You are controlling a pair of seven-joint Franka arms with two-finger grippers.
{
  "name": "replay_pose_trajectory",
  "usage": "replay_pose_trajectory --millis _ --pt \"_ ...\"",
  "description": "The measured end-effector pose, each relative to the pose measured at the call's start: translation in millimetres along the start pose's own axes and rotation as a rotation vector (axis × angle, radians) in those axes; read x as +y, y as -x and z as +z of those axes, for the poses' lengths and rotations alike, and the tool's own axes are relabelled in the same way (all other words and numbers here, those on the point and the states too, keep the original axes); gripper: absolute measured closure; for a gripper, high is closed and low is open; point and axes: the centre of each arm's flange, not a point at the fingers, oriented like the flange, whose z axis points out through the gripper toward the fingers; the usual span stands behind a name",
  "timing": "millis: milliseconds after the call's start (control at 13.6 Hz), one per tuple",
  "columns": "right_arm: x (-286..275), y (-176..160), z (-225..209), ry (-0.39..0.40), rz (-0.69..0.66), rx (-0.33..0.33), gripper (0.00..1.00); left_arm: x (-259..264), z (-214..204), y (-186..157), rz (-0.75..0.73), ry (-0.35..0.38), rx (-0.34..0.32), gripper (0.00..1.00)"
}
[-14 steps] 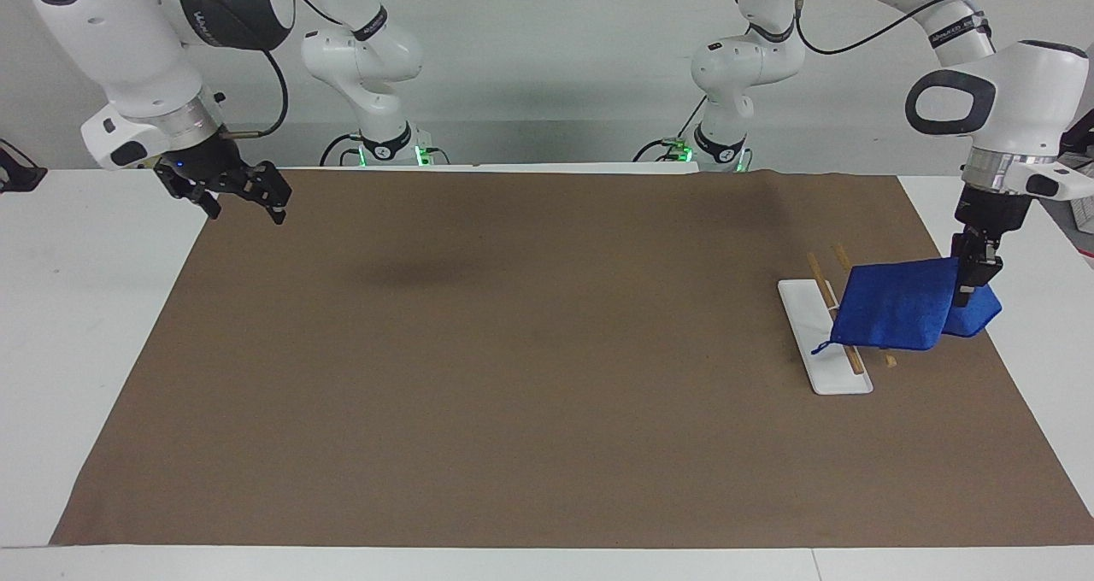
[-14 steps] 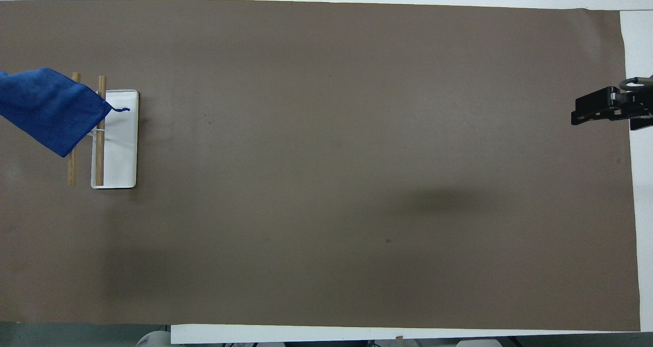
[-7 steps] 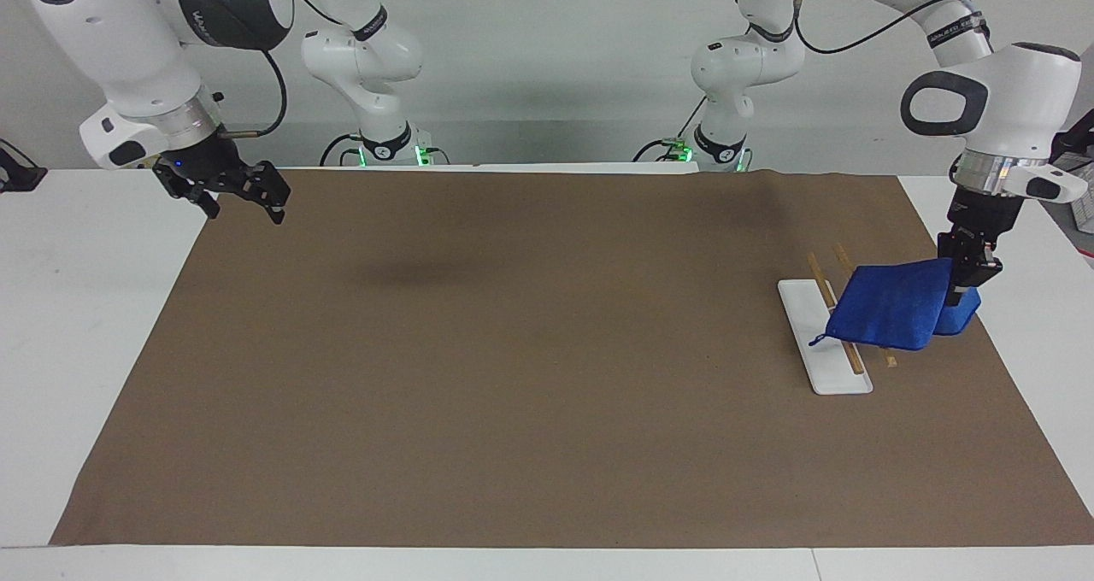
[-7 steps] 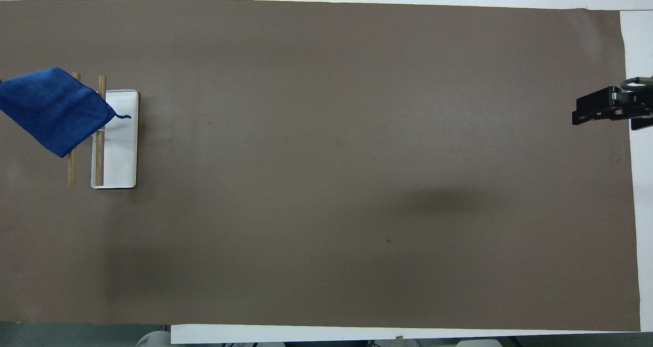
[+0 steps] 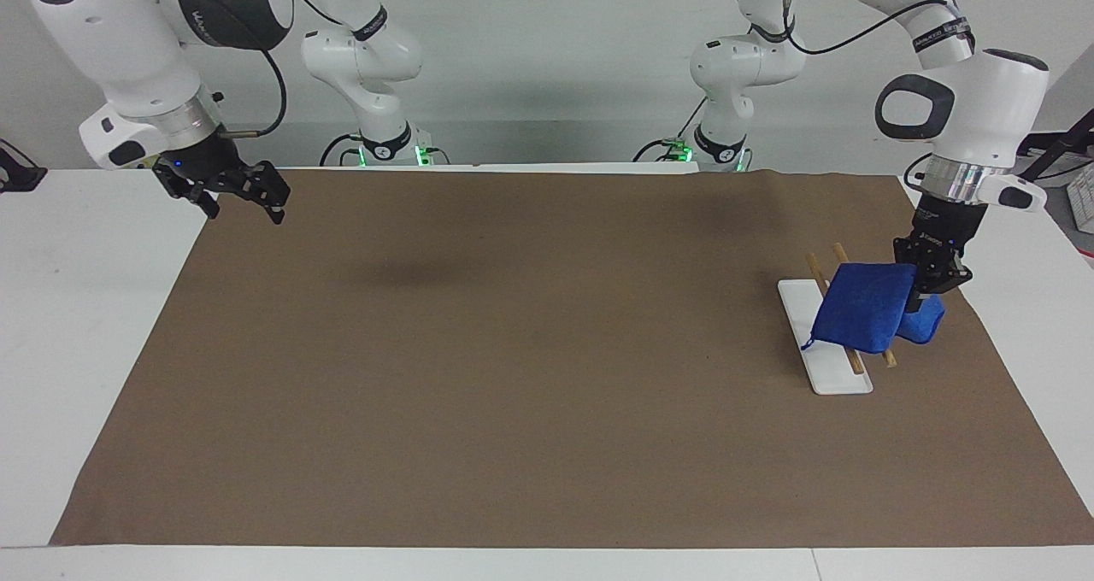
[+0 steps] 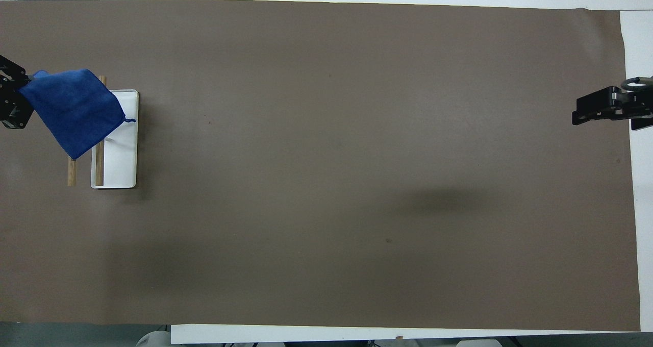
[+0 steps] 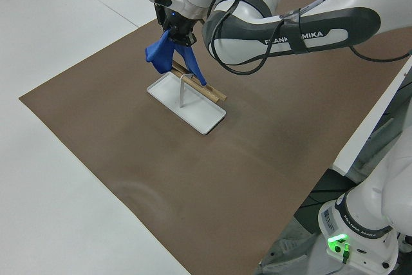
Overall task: Right arm passes towel to left arm to hang
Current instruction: 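Move the towel with the left gripper over the wooden sticks, then lower the towel onto the sticks and open the left gripper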
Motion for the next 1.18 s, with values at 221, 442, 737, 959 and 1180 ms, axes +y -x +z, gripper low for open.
replay_pose_trajectory --millis 221,442,737,959,1180 --pt "0.0 0.0 0.0 0.0 0.0 0.0 0.0 -14.6 11.1 -8.0 0.046 -0.05 0.046 0.96" --pt "0.0 0.0 0.0 0.0 0.0 0.0 0.0 -23.8 17.1 -11.4 0.064 -0.077 0.062 0.95" --pt "0.0 0.0 0.0 0.0 0.0 0.0 0.0 -32.1 18.7 -9.3 0.069 -0.126 0.051 0.69" --pt "0.0 0.0 0.0 0.0 0.0 0.0 0.0 -33.9 15.0 -12.8 0.099 -0.167 0.069 0.26" --pt "0.0 0.0 0.0 0.0 0.0 0.0 0.0 -14.6 -13.4 -27.3 0.181 -0.232 0.131 0.0"
